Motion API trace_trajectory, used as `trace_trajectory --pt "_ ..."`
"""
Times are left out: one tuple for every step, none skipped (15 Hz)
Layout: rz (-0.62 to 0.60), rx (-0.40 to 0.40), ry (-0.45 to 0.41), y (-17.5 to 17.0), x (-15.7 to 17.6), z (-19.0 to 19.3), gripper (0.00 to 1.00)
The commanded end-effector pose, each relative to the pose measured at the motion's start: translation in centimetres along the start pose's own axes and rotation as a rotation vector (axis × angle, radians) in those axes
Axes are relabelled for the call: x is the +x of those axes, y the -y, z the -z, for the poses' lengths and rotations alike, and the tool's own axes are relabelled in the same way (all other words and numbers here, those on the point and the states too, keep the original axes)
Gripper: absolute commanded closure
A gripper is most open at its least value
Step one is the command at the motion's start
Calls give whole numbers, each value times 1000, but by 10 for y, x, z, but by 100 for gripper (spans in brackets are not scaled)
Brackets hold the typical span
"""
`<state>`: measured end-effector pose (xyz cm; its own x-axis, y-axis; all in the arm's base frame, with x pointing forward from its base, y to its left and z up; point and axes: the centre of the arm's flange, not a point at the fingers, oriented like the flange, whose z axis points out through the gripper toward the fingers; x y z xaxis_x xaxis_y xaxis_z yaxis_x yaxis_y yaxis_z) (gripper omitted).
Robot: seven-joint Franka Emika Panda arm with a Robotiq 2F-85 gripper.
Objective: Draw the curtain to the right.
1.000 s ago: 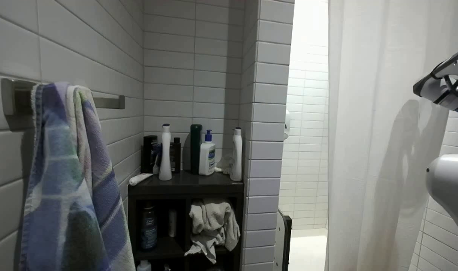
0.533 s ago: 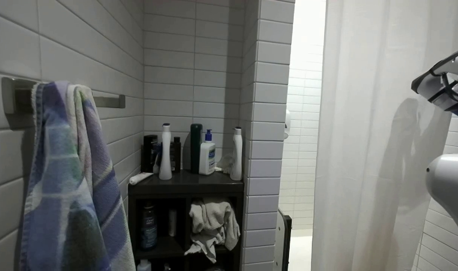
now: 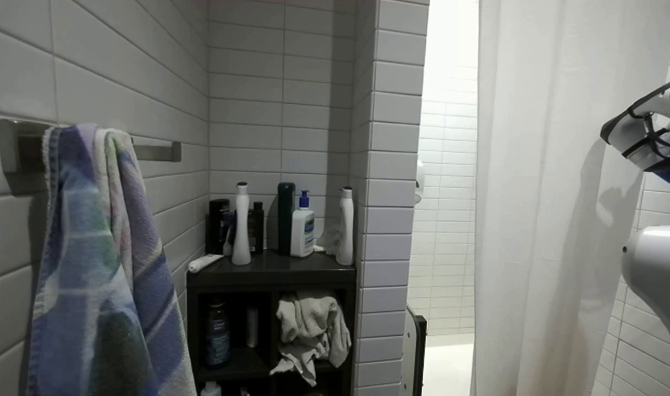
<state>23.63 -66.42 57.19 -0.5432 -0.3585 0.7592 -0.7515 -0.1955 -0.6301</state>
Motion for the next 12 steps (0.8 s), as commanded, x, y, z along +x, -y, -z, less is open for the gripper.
trace_trajectory --pt "0 0 -1 0 0 0 74" --pt "0 0 -1 0 0 0 74" --pt "0 0 -1 0 0 0 74" --pt "0 0 0 0 0 0 74" --pt "0 0 -1 0 0 0 74" --pt "0 0 -1 0 0 0 74" --pt "0 0 -1 0 0 0 74" --pt "0 0 -1 0 0 0 49" --pt "1 -2 0 -3 2 1 48" --pt "-13 -13 -13 -6 4 1 44" --pt "-32 -35 -41 -8 8 -2 37" --pt "-52 -57 -80 -12 11 -4 31"
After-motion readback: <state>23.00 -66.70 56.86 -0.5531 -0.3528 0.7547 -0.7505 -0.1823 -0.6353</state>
